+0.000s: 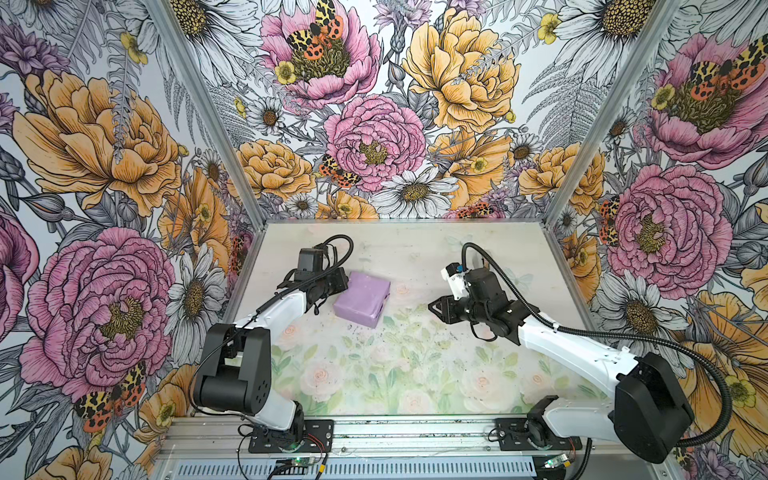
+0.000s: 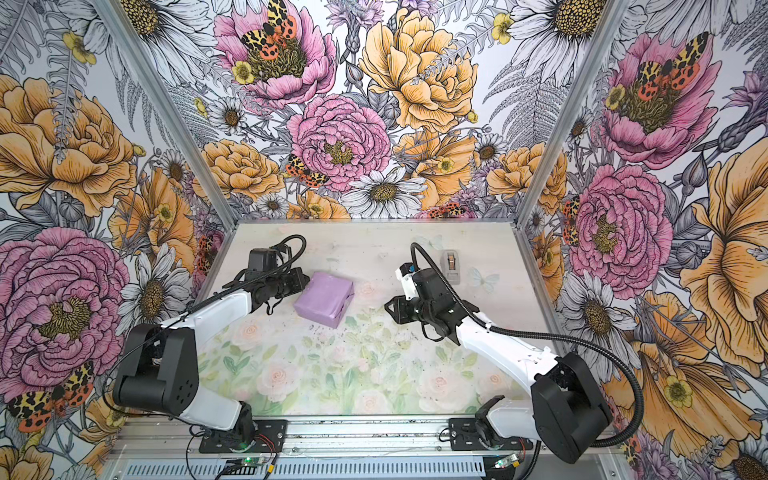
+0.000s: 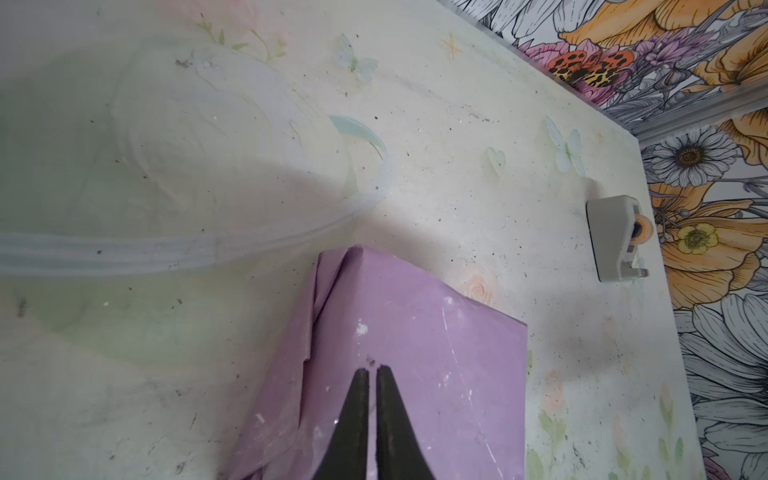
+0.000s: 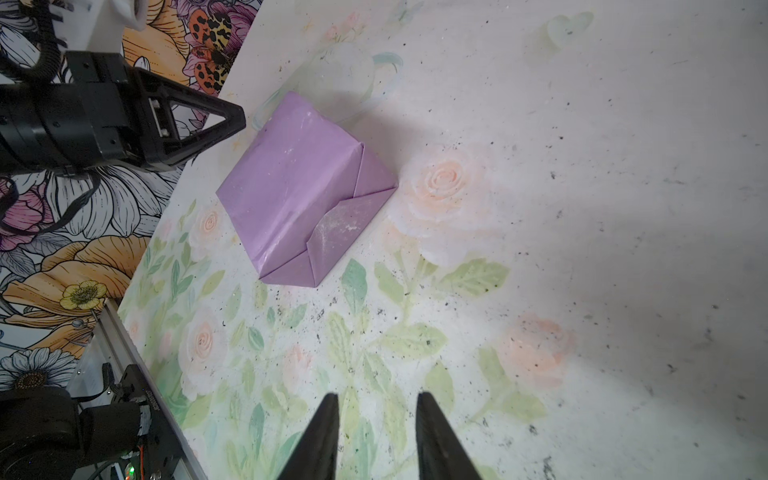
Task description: Wrap the gift box in paper
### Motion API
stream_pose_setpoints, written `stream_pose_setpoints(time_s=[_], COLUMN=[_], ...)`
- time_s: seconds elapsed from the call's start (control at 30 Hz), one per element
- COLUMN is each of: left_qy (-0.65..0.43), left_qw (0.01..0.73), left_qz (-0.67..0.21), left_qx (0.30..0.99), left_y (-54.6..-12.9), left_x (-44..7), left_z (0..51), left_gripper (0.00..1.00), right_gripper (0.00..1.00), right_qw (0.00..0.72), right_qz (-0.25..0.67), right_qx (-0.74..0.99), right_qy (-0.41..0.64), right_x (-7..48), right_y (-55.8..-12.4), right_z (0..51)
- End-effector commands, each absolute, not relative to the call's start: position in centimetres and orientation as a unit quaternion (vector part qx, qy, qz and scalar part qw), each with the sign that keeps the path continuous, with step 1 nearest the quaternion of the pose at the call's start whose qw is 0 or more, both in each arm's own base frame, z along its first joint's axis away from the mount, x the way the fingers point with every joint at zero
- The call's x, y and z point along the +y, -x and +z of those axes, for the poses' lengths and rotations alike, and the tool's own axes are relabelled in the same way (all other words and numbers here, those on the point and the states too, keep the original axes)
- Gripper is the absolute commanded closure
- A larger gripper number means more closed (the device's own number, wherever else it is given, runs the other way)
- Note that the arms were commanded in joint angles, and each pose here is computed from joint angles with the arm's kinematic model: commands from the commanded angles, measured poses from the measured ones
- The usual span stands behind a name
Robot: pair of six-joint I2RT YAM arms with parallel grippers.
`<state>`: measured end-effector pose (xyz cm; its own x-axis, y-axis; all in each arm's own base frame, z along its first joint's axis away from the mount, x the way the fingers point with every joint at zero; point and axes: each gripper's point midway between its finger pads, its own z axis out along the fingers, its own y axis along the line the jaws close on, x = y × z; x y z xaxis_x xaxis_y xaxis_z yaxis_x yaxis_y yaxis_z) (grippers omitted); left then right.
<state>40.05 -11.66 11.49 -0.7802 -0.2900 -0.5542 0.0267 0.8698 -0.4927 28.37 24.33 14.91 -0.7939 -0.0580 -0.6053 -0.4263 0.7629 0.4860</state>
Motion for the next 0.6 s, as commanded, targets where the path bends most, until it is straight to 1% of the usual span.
stream_pose_setpoints(time_s=[0.0, 0.23, 0.57], left_qy=[0.060, 0.063, 0.057], left_qw=[0.333, 0.322, 0.314], left_qz=[-0.261, -0.258, -0.259], left_qx=[0.904, 0.909, 0.912], left_y=[-40.7, -39.6, -40.2], left_x=[-12.8, -12.9, -13.8], left_z=[12.3, 11.0, 9.6], left_gripper=[0.94, 0.95, 0.95], right_gripper=[0.66, 0.66, 0.66], right_qw=[0.311, 0.309, 0.309], right_qz=[0.331, 0.329, 0.328], right_qx=[0.880, 0.881, 0.882], right_qy=[0.138, 0.139, 0.139], right_x=[25.0, 25.0, 24.9], right_y=[-29.2, -29.2, -29.0], right_z=[16.7, 16.4, 16.3])
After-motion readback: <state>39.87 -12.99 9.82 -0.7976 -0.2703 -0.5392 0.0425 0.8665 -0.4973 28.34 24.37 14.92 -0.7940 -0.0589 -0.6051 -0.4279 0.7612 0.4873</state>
